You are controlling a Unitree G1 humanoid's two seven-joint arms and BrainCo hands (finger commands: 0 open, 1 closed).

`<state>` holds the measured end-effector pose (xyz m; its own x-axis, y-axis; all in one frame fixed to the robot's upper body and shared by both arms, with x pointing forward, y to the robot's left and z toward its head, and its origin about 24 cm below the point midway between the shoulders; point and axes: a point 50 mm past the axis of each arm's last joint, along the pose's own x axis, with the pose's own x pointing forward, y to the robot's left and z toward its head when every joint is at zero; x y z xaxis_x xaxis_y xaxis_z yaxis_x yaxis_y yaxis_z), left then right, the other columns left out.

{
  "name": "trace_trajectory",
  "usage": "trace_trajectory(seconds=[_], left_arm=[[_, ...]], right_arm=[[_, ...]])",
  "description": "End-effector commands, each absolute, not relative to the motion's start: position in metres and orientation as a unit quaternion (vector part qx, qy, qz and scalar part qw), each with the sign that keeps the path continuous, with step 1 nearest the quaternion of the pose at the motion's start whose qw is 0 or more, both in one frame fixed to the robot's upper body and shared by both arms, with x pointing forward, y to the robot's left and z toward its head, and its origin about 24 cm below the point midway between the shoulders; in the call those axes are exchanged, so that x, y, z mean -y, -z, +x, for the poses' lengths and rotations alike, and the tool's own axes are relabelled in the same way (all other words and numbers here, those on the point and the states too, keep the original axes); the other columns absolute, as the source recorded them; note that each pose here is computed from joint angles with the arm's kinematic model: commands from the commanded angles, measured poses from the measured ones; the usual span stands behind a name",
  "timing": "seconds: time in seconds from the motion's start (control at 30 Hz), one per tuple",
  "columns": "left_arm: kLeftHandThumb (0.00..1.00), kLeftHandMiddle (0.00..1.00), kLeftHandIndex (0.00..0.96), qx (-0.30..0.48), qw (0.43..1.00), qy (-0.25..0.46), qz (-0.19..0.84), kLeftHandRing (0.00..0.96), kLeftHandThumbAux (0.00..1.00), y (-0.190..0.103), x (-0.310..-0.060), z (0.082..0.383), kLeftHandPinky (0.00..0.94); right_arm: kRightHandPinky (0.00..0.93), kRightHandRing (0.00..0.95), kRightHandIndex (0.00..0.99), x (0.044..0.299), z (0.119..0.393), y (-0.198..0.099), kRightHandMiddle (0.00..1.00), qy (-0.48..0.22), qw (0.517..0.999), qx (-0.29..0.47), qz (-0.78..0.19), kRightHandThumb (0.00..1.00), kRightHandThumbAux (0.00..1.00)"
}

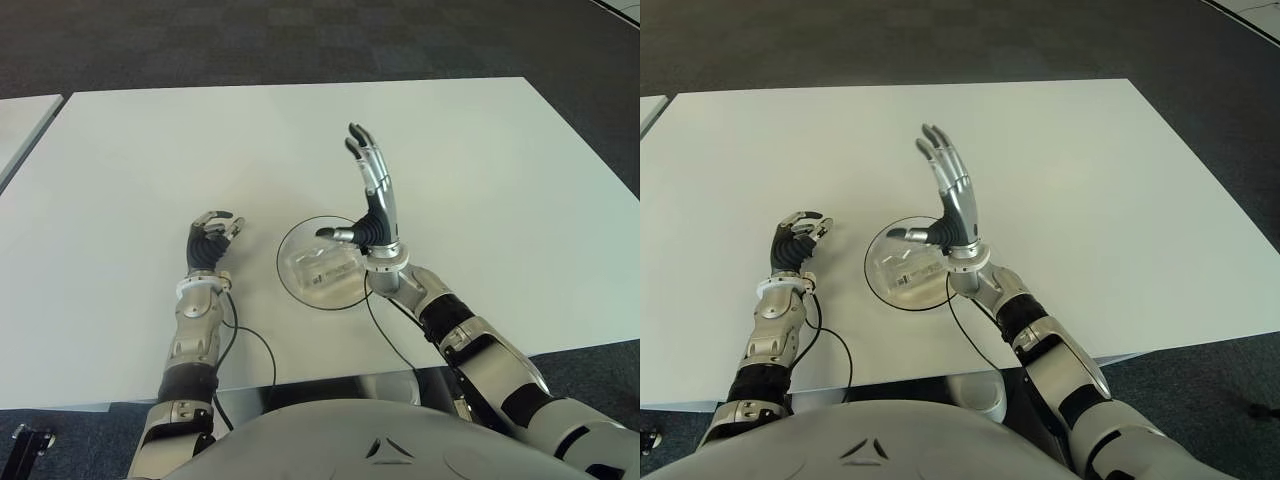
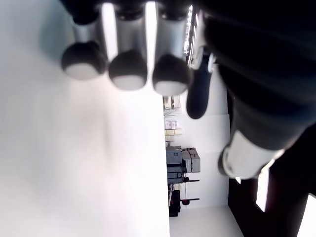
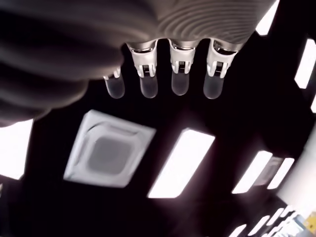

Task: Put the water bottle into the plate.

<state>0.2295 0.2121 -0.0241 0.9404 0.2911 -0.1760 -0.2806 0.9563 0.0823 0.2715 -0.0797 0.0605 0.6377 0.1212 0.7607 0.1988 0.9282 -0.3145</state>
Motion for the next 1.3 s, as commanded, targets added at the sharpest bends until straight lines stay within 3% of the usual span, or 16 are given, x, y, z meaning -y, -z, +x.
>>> trace_trajectory(seconds=[0.03, 0.23, 0.3, 0.43, 0.53, 0.6, 0.9, 1.3], left_arm=[[0.701, 0.891, 0.438, -0.137, 0.98, -0.147, 0.018, 0.886, 0.722, 0.04, -0.211, 0.22, 0.873], [0.702, 0.887, 0.438, -0.137, 0.98, -0.144, 0.013, 0.881, 0.722, 0.042, -0.212, 0.22, 0.867], [0.701, 0.885, 0.438, -0.136, 0.98, -0.143, 0.012, 0.879, 0.722, 0.042, -0.213, 0.22, 0.864], [0.701, 0.885, 0.438, -0.133, 0.981, -0.142, 0.01, 0.88, 0.722, 0.042, -0.212, 0.22, 0.869], [0.701, 0.887, 0.438, -0.131, 0.981, -0.142, 0.01, 0.881, 0.722, 0.042, -0.212, 0.22, 0.868], [0.701, 0.887, 0.438, -0.131, 0.981, -0.143, 0.01, 0.88, 0.722, 0.042, -0.212, 0.22, 0.867], [0.702, 0.886, 0.438, -0.129, 0.982, -0.14, 0.007, 0.881, 0.722, 0.043, -0.212, 0.219, 0.872], [0.701, 0.887, 0.438, -0.125, 0.983, -0.136, 0.01, 0.884, 0.722, 0.043, -0.211, 0.219, 0.875]], right_arm=[[0.0, 0.0, 0.0, 0.106, 0.274, -0.036, 0.0, 0.073, 0.923, 0.32, -0.202, 0.345, 0.378], [0.092, 0.0, 0.0, 0.104, 0.277, -0.038, 0.0, 0.107, 0.943, 0.274, -0.155, 0.347, 0.538], [0.142, 0.0, 0.0, 0.105, 0.278, -0.039, 0.0, 0.118, 0.947, 0.266, -0.137, 0.402, 0.715], [0.186, 0.02, 0.005, 0.11, 0.281, -0.039, 0.01, 0.142, 0.956, 0.238, -0.094, 0.518, 0.849], [0.199, 0.072, 0.051, 0.12, 0.283, -0.035, 0.055, 0.156, 0.963, 0.207, -0.07, 0.498, 0.925], [0.202, 0.094, 0.072, 0.126, 0.284, -0.033, 0.076, 0.157, 0.967, 0.191, -0.062, 0.422, 0.965], [0.215, 0.137, 0.098, 0.138, 0.287, -0.023, 0.109, 0.162, 0.977, 0.134, -0.034, 0.15, 0.974], [0.304, 0.215, 0.127, 0.145, 0.287, -0.018, 0.189, 0.153, 0.983, 0.101, -0.02, 0.132, 0.941]])
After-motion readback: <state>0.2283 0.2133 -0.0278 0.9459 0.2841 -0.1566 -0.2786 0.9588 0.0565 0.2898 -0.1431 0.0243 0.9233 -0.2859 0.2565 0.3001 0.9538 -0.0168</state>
